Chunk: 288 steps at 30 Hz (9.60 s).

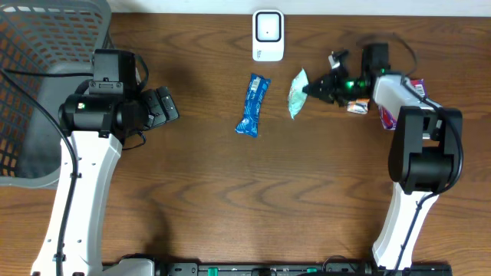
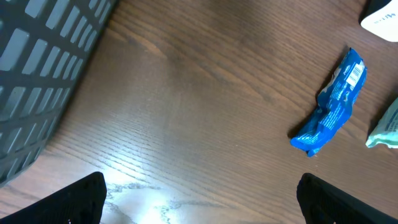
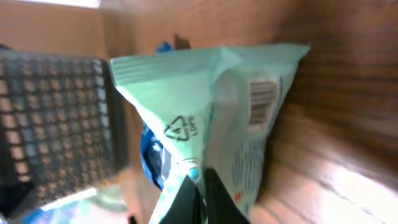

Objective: Scan the item barcode

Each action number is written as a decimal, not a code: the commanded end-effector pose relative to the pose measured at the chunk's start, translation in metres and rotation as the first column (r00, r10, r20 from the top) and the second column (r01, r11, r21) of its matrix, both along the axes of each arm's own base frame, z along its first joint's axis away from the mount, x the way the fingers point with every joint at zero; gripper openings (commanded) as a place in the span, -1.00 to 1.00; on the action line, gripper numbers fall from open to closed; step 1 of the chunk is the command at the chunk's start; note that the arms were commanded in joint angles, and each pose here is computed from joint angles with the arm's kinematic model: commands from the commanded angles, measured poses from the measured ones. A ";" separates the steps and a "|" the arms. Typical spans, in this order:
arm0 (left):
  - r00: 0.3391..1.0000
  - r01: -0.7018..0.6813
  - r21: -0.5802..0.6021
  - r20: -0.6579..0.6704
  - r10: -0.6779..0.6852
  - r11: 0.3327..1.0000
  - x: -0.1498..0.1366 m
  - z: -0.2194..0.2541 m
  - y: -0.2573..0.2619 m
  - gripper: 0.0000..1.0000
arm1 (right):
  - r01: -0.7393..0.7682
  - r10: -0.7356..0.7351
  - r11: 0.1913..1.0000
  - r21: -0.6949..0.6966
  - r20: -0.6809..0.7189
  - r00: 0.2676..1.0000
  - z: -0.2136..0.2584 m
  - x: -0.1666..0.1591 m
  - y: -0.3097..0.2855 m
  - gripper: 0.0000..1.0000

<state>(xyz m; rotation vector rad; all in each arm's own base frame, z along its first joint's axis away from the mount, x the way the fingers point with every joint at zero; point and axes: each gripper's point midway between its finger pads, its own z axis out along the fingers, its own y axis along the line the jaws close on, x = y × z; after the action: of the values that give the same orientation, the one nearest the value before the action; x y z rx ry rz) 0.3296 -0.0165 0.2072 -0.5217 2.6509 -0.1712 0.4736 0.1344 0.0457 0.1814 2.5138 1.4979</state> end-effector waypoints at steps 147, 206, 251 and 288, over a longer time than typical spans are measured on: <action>1.000 -0.009 0.010 0.000 0.009 1.000 0.001 0.001 0.003 0.96 | 0.056 -0.006 0.803 -0.593 0.085 0.996 -0.016 -0.026 0.112 0.59; 1.000 -0.009 0.010 0.000 0.009 1.000 0.001 0.001 0.003 0.96 | 0.236 0.324 0.143 -0.961 0.270 0.907 0.004 -0.036 0.099 -0.13; 1.000 -0.009 0.010 0.000 0.009 1.000 0.001 0.001 0.003 0.96 | 0.000 0.124 0.680 -0.734 0.115 0.986 0.013 -0.016 0.070 -0.98; 1.000 -0.009 0.010 0.000 0.009 1.000 0.001 0.001 0.003 0.95 | 0.126 0.062 0.475 -0.871 0.176 0.982 0.044 -0.017 0.039 -0.04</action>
<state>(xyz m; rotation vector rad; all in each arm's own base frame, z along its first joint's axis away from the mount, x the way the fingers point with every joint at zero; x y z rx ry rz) 0.3296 -0.0165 0.2070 -0.5219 2.6516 -0.1710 0.4518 0.1739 0.0621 -0.1219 2.7749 -0.0272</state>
